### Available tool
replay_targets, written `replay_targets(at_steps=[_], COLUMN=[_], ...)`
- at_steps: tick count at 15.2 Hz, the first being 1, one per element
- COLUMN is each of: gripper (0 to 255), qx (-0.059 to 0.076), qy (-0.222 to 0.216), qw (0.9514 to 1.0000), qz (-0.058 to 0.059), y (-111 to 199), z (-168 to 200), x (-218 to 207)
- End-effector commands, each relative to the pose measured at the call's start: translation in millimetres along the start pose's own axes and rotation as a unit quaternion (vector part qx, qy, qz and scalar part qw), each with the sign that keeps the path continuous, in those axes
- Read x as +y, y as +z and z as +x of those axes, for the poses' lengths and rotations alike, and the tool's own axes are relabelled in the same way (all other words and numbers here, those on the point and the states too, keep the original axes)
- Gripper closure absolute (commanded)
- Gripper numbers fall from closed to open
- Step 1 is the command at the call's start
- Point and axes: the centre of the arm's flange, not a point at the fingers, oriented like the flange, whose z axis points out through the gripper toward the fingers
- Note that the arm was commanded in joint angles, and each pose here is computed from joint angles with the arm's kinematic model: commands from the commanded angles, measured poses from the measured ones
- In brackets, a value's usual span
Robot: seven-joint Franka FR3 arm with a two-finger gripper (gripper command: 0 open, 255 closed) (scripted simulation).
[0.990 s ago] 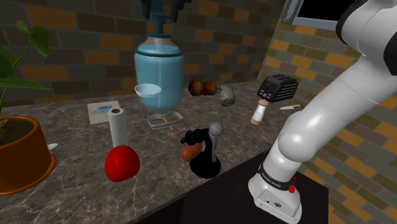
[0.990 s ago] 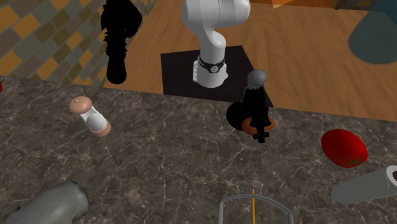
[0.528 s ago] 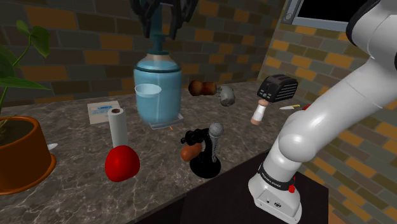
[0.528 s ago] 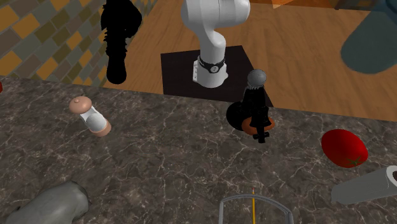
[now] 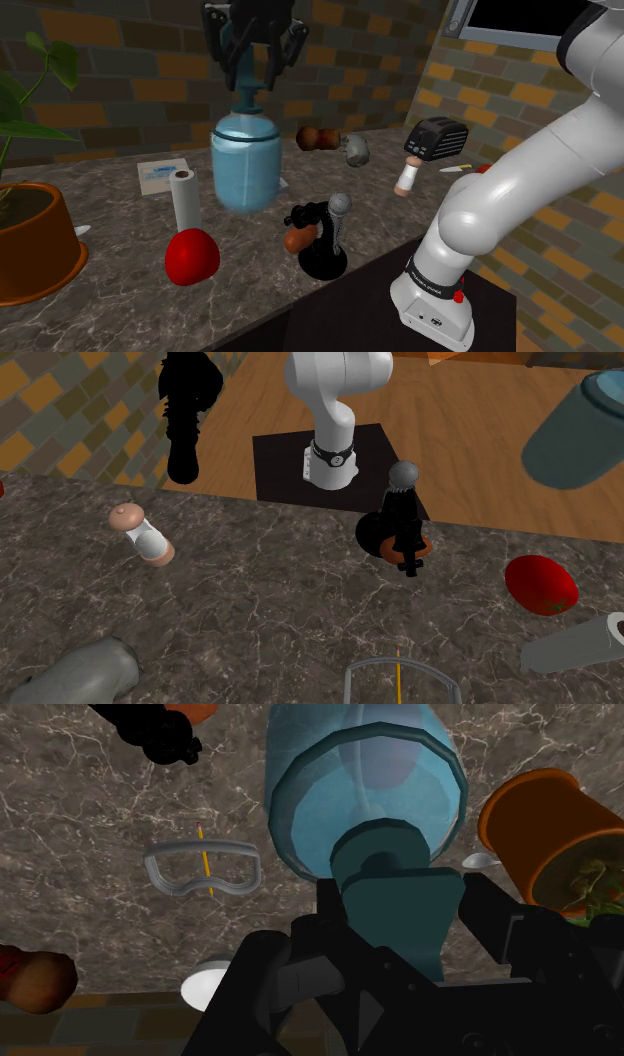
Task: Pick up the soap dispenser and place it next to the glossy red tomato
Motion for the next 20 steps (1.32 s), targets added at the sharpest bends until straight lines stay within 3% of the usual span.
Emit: replay_targets(at_steps=[1,20], gripper=[255,255], qx=[0.001,0.001], qy=[0.0,0.0], qw=[1.0,1.0], qz=[0.001,0.001], y=[10,106], z=[-2,-31], x=[1,0])
